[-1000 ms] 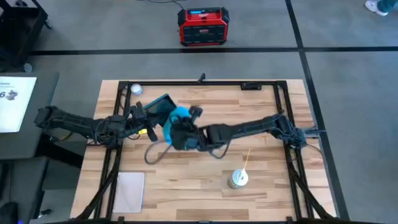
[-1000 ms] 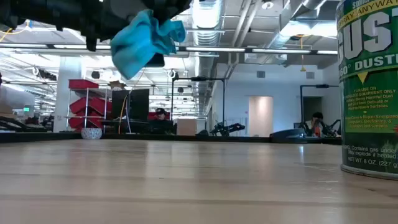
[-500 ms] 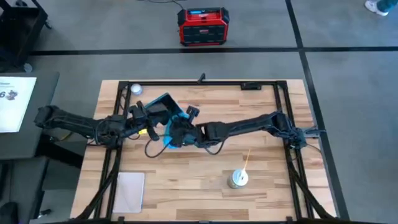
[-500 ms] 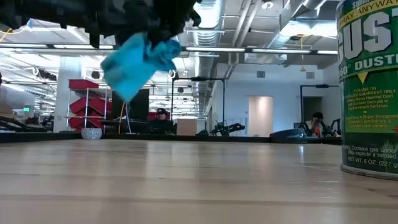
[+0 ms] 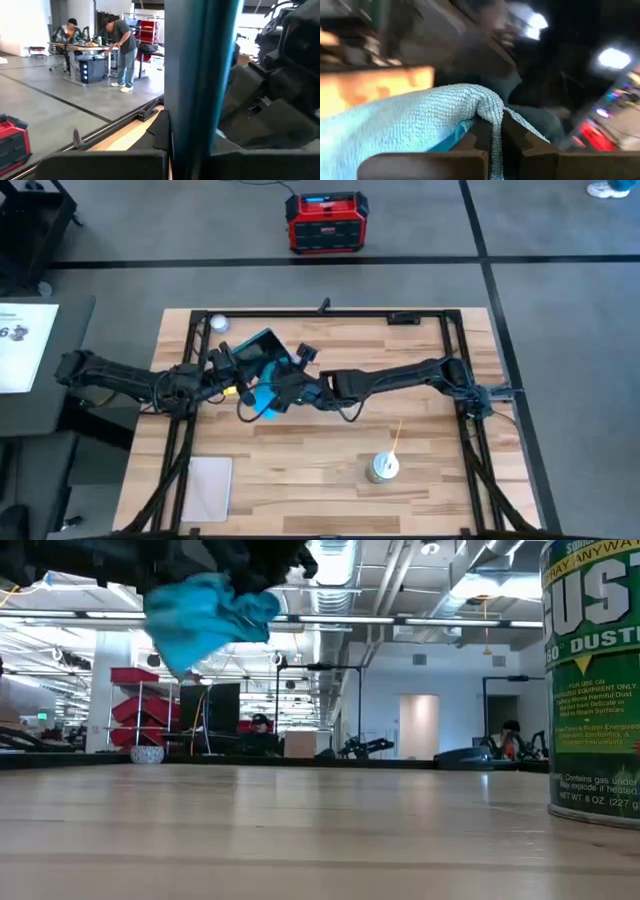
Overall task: Apply microfiber cloth
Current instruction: Wipe the front of the blue tablet with the blue microfiber cloth
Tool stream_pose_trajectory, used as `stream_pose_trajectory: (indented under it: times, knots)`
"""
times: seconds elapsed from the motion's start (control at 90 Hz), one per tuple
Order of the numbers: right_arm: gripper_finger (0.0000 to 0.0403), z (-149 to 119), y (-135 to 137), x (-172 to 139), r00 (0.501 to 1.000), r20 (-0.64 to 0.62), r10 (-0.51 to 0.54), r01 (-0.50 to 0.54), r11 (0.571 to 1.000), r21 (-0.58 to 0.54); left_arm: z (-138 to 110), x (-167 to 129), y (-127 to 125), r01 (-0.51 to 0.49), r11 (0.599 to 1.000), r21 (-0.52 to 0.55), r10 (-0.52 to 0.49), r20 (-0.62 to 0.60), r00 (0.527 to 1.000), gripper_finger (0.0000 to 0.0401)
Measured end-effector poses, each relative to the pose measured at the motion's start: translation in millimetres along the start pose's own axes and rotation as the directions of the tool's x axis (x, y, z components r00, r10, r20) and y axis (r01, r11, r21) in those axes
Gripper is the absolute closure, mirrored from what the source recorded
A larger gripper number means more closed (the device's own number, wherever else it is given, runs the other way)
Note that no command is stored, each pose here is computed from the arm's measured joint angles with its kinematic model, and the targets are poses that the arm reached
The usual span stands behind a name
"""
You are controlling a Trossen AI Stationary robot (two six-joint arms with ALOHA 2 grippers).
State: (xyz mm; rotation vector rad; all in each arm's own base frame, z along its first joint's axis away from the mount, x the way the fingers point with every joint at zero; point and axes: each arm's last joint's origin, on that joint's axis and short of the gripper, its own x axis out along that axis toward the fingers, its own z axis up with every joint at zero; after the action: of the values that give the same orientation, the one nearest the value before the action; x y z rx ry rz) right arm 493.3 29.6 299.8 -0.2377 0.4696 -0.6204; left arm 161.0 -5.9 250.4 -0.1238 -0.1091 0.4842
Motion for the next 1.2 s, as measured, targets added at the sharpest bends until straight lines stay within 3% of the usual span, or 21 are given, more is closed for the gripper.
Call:
stream_pose_trajectory:
  times: [0.089, 0.256, 0.389, 0.522, 0.711, 0.844, 1.078, 1.2]
  knots:
    - [0.0403, -1, 1, -2, 1.0, -0.008, -0.012, 0.011, 0.999, -0.034, 0, 0, 0, -0.001, 1.0, 0.002, 0.001, 0.0, 1.0, 0.0401]
    - [0.0403, -11, -8, -5, 0.984, -0.108, -0.143, 0.128, 0.982, -0.136, -1, 0, 0, -0.005, 1.0, 0.004, 0.005, -0.006, 1.0, 0.0401]
    - [0.0403, -7, -21, -9, 0.978, -0.121, -0.172, 0.159, 0.981, -0.111, 0, 0, 0, -0.015, 1.0, 0.0, 0.015, 0.002, 1.0, 0.0401]
    - [0.0403, 0, -17, -9, 0.991, -0.068, -0.113, 0.109, 0.992, -0.06, -1, 0, 0, -0.012, 1.0, 0.005, 0.012, -0.004, 1.0, 0.0401]
    - [0.0403, -1, 5, 3, 0.998, 0.016, 0.057, -0.057, 0.998, 0.012, -1, 0, 0, 0.007, 1.0, 0.008, -0.007, -0.008, 1.0, 0.0401]
    - [0.0403, -1, 10, 3, 0.997, 0.027, 0.079, -0.079, 0.997, 0.015, -1, 0, -1, 0.016, 1.0, 0.006, -0.016, -0.006, 1.0, 0.0401]
    - [0.0403, -6, -12, -7, 0.99, -0.098, -0.101, 0.092, 0.992, -0.089, -1, 0, 0, -0.006, 1.0, 0.011, 0.006, -0.012, 1.0, 0.0401]
    - [0.0403, -3, -23, -12, 0.984, -0.114, -0.135, 0.127, 0.989, -0.068, -2, 0, 0, -0.011, 1.0, 0.011, 0.011, -0.014, 1.0, 0.0401]
